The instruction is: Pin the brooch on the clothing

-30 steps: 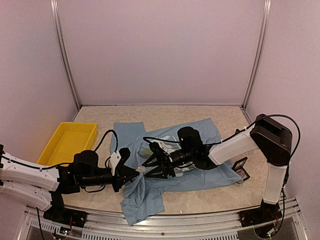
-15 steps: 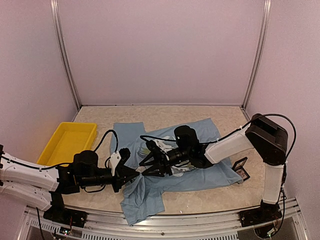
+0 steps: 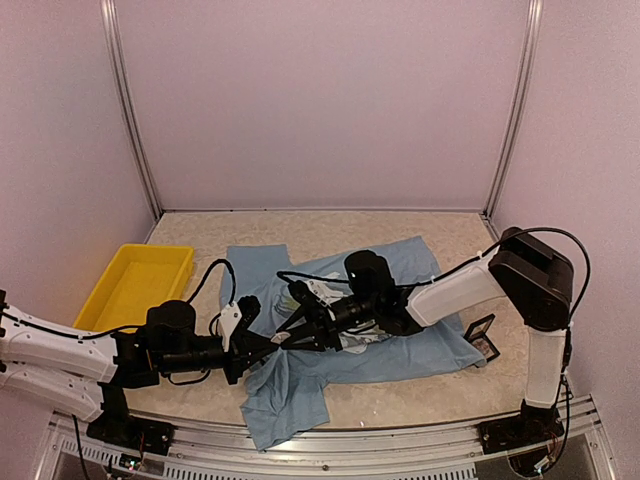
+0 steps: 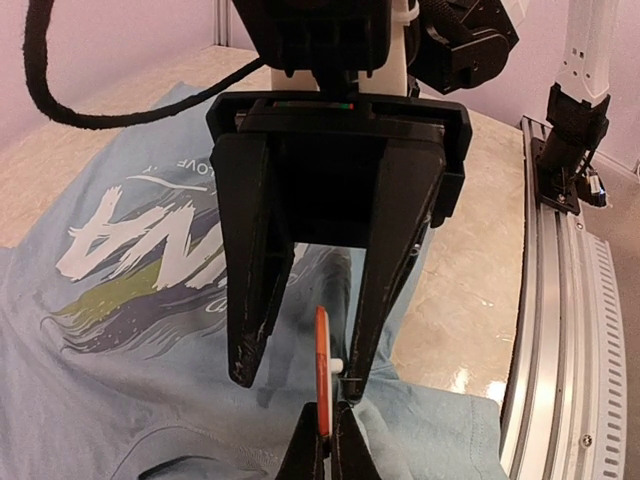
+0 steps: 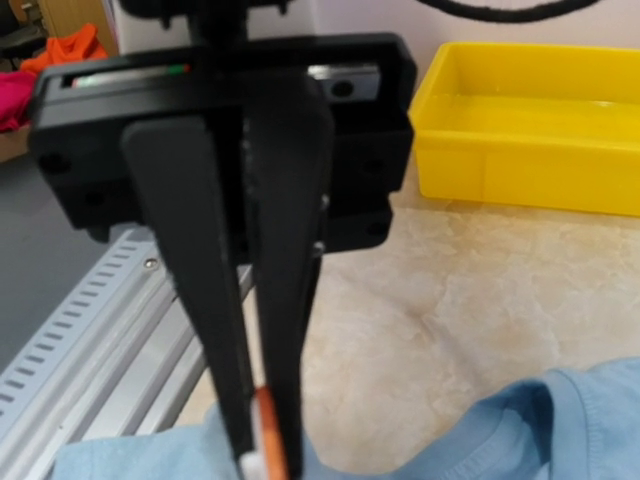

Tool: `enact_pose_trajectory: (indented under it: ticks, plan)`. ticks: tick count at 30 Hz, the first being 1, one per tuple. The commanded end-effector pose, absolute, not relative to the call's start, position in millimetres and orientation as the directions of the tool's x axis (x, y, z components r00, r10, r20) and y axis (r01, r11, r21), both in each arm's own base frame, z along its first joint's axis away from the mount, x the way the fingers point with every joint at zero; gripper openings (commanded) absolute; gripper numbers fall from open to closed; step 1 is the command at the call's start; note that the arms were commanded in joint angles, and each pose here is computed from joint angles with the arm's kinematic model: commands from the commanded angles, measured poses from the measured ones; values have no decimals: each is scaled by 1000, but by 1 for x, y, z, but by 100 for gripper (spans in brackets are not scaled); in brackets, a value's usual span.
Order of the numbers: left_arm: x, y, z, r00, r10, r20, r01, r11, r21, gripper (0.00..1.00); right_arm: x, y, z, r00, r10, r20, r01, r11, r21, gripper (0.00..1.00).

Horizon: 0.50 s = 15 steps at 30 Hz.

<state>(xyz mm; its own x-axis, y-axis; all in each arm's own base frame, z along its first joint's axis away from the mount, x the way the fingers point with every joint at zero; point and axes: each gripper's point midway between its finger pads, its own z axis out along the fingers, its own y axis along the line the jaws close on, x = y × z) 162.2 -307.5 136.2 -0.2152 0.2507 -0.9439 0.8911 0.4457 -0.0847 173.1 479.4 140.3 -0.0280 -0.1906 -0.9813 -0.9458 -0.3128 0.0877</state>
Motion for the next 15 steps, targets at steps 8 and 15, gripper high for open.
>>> enact_pose_trajectory:
  ticks: [8, 15]
  plan:
    - [155, -314, 153, -169, 224, -960, 911, 407, -66, 0, 187, 491, 134, -88, -240, -967, -961, -236, 146, 18]
    - [154, -316, 153, -165, 229, -959, 914, 401, -62, 0, 198, 498, 134, -166, -269, -949, -962, -169, 216, 12]
